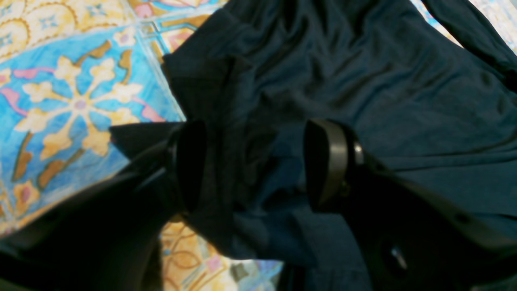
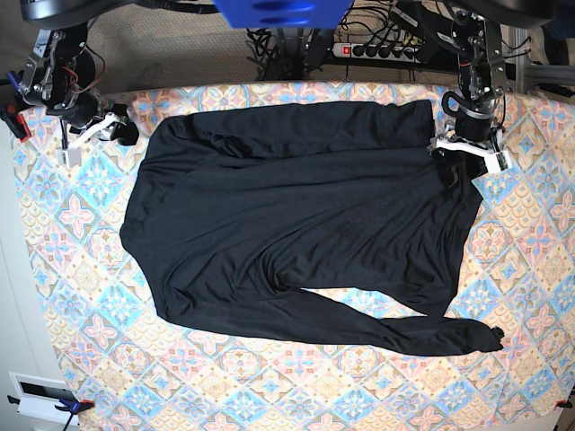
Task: Layout the t-shirt on the table in an organized manner, then fold the t-shirt properly
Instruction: 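Hold the collar corners with both grippers and pull them apart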
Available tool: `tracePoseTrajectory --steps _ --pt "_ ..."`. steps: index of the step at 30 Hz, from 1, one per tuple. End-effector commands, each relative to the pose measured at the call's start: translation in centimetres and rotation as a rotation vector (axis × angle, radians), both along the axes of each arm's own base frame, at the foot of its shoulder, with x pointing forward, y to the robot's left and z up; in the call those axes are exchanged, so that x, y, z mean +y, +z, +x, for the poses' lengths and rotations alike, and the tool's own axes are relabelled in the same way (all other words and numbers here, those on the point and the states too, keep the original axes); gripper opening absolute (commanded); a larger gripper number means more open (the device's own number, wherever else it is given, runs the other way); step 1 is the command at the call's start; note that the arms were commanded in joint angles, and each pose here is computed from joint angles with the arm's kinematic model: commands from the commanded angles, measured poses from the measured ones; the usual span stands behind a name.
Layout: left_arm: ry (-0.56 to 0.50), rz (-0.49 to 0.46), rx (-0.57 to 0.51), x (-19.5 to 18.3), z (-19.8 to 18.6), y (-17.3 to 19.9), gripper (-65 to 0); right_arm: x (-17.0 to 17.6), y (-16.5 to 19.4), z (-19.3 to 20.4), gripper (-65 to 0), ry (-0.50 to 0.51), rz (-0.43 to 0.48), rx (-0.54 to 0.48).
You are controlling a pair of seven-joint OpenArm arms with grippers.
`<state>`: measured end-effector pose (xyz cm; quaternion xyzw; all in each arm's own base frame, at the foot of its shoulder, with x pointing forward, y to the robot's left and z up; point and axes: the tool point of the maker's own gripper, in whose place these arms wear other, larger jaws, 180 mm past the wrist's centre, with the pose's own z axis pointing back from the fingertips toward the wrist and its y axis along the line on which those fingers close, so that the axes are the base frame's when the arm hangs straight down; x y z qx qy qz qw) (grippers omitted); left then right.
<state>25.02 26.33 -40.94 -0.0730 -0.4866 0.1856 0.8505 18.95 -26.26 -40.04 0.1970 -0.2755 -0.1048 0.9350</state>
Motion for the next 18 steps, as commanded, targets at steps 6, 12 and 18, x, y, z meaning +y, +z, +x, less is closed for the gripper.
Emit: tracePoseTrajectory --steps 6,12,18 --pt "-0.002 0.010 -0.031 0.4 -0.1 0.9 -27.4 -0.2 0.1 -1.6 -31.3 0.017 -0.016 0.020" --pt "-0.018 0.014 -0.044 -0.2 -0.5 1.7 -27.4 3.1 -1.2 -2.2 -31.3 0.063 0.045 0.049" --pt "-0.034 0.017 -0.059 -0.7 -0.7 2.5 -27.4 6.3 -2.1 -2.5 -31.3 0.109 0.105 0.066"
